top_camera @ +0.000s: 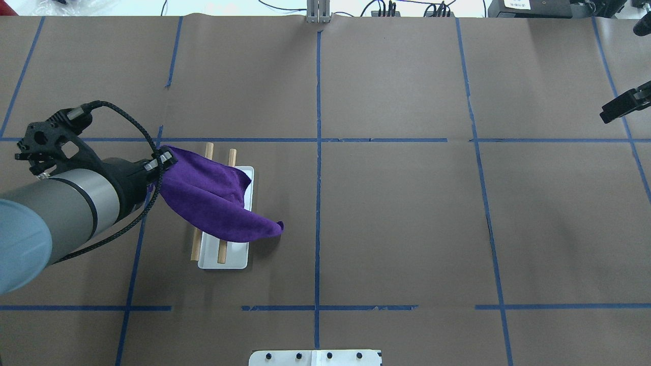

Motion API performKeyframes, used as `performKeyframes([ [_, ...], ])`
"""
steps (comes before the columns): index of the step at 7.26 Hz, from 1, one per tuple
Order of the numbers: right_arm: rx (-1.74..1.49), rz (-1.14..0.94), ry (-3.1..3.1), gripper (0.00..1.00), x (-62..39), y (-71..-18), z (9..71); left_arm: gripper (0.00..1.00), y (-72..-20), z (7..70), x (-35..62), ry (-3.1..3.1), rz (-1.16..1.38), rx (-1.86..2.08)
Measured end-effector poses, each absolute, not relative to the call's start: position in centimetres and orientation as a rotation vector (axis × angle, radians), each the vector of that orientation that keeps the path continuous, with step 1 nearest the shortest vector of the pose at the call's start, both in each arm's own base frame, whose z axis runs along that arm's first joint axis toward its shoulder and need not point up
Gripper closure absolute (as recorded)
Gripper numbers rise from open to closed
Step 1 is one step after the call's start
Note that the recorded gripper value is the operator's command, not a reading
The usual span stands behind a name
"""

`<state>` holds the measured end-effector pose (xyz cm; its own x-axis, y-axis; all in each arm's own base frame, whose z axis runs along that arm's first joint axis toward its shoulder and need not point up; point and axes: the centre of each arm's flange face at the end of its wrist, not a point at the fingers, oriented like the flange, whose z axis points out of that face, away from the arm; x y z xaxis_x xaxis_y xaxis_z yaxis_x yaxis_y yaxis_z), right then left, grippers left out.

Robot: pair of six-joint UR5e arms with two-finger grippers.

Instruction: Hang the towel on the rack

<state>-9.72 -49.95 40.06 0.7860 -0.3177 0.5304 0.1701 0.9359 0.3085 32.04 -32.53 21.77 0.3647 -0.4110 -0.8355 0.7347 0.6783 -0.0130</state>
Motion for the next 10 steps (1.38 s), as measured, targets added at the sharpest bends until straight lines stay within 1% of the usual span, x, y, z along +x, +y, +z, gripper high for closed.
performKeyframes([
  [2, 0.249, -0.261, -0.616, 0.0, -9.5, -50.0, 40.1, 1.0, -33.4, 26.4, 31.6, 0.807, -0.753, 0.445],
  [3, 0.249, -0.258, -0.616, 0.0, -9.4, -50.0, 40.2, 0.85, -33.9, 28.3, 32.3, 0.754, -0.75, 0.459],
  [4, 0.248, -0.256, -0.617, 0.0, -9.4, -49.9, 40.2, 0.01, -34.4, 30.0, 33.2, 0.708, -0.745, 0.468],
  [7, 0.231, -0.238, -0.658, 0.0, -8.6, -49.8, 40.4, 0.0, -35.2, 31.8, 34.0, 0.655, -0.727, 0.507],
  [10, 0.25, -0.234, -0.668, 0.0, -8.5, -50.6, 40.7, 0.0, -35.9, 31.8, 32.8, 0.583, -0.52, 0.565],
])
